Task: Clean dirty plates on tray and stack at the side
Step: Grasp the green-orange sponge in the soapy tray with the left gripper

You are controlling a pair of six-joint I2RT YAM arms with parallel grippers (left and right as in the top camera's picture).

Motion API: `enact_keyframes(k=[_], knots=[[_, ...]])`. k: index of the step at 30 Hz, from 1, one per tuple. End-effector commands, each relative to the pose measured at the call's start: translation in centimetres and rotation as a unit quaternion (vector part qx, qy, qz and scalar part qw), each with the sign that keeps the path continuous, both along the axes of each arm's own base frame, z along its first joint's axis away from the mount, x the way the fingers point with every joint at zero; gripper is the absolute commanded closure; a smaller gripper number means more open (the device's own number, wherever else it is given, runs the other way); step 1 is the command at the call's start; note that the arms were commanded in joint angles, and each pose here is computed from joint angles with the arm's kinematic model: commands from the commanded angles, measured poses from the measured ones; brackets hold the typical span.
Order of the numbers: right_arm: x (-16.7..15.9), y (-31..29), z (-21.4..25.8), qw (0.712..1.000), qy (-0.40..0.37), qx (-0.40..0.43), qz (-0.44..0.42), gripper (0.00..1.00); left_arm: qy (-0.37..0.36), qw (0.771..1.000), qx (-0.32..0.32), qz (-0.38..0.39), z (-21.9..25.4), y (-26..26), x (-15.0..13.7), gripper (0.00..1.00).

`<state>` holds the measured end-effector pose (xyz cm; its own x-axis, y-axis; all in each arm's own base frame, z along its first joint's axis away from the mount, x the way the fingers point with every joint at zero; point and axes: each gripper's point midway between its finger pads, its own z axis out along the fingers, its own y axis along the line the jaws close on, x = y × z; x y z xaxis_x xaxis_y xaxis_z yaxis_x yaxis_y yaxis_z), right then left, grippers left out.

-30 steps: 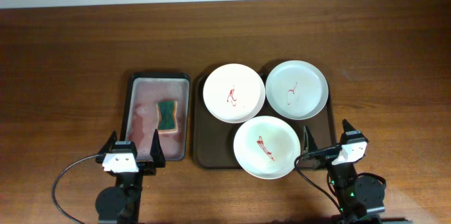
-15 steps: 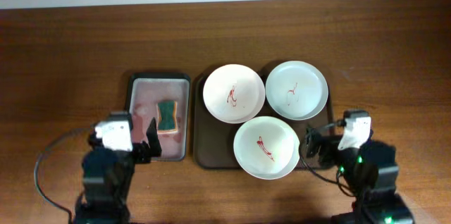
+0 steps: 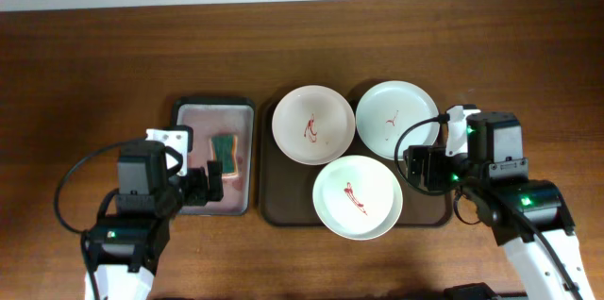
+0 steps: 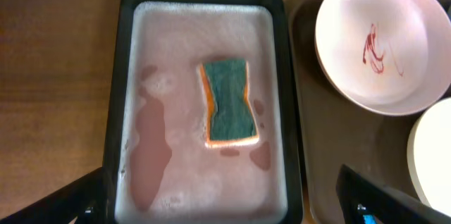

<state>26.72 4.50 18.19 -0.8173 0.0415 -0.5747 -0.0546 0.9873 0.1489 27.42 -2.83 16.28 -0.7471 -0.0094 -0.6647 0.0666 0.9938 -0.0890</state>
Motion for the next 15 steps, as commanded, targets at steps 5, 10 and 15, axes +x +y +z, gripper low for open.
enact_keyframes(k=[5,10,15], knots=[[0.3,0.5,0.3,1.0,0.002,0.008,0.005,0.01,-0.081,0.997,-0.014,0.0,1.3,-0.5,7.1,0.06],[0.4,0.5,0.3,1.0,0.002,0.008,0.005,0.02,0.016,1.0,-0.009,0.001,-5.7,-0.6,8.2,0.28],[0.4,0.4,0.3,1.0,0.002,0.006,0.004,0.01,0.069,0.997,-0.005,-0.015,-9.8,-1.8,8.2,0.36]])
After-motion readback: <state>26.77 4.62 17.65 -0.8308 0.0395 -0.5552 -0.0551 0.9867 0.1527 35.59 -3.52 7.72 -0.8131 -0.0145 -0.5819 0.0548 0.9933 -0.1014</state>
